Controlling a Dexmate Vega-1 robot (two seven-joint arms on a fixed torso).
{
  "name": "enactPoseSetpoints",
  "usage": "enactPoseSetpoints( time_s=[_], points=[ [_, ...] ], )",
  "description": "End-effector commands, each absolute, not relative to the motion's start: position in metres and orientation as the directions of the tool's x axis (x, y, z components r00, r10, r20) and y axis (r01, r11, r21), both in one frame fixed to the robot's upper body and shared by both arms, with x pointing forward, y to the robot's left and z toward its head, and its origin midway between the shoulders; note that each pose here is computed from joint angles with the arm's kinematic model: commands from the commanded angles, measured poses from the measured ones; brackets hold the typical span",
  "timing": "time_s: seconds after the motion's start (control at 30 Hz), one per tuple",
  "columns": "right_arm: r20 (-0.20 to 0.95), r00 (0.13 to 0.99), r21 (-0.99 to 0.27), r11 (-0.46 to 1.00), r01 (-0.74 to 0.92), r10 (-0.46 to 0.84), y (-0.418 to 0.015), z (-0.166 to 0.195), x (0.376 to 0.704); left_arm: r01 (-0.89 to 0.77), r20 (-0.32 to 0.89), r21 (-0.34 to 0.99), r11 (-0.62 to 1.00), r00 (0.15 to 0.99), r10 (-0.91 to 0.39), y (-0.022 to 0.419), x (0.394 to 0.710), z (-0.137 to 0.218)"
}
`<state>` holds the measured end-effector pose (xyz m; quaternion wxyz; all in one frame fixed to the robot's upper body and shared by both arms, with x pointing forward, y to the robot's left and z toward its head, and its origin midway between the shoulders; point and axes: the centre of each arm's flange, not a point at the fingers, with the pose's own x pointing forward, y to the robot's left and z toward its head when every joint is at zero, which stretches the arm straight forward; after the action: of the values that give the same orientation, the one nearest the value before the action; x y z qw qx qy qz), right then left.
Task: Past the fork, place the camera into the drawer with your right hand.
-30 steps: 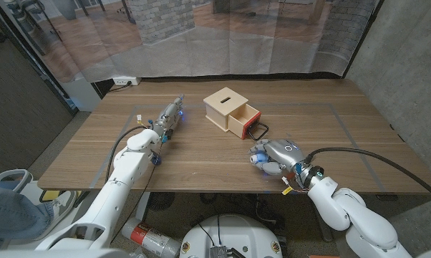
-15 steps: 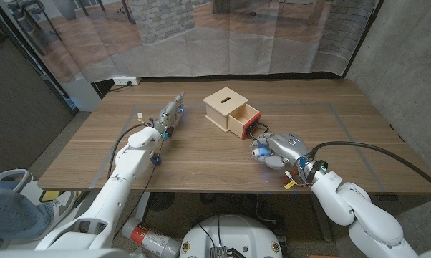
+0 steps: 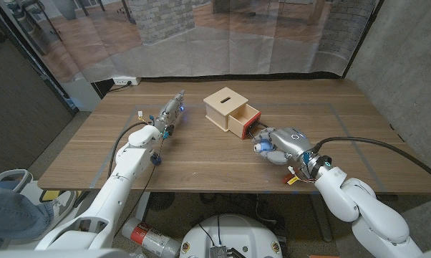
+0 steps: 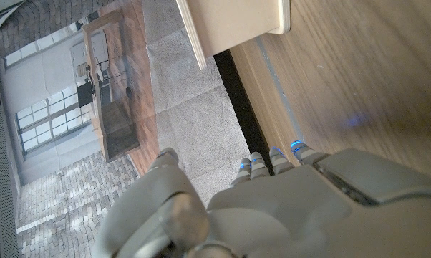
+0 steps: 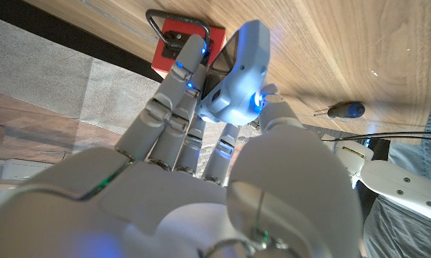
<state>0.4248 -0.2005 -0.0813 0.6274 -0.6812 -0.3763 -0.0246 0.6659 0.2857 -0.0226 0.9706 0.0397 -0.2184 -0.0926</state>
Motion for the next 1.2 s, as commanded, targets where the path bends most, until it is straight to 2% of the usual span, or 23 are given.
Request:
enactPoseSetpoints(
  time_s=[0.03, 1.2],
  points=[
    [0.524, 0.694, -0.817, 0.062, 0.573, 0.493, -0.202, -0.068, 0.422, 0.151, 0.420, 0.127, 0.980, 0.887, -0.191, 0.289, 0.659, -0.020],
    [0.582, 0.641, -0.757, 0.046, 0.652, 0.501, -0.213, -0.025, 0.414, 0.132, 0.433, 0.132, 0.983, 0.884, -0.176, 0.295, 0.645, -0.018]
  ],
)
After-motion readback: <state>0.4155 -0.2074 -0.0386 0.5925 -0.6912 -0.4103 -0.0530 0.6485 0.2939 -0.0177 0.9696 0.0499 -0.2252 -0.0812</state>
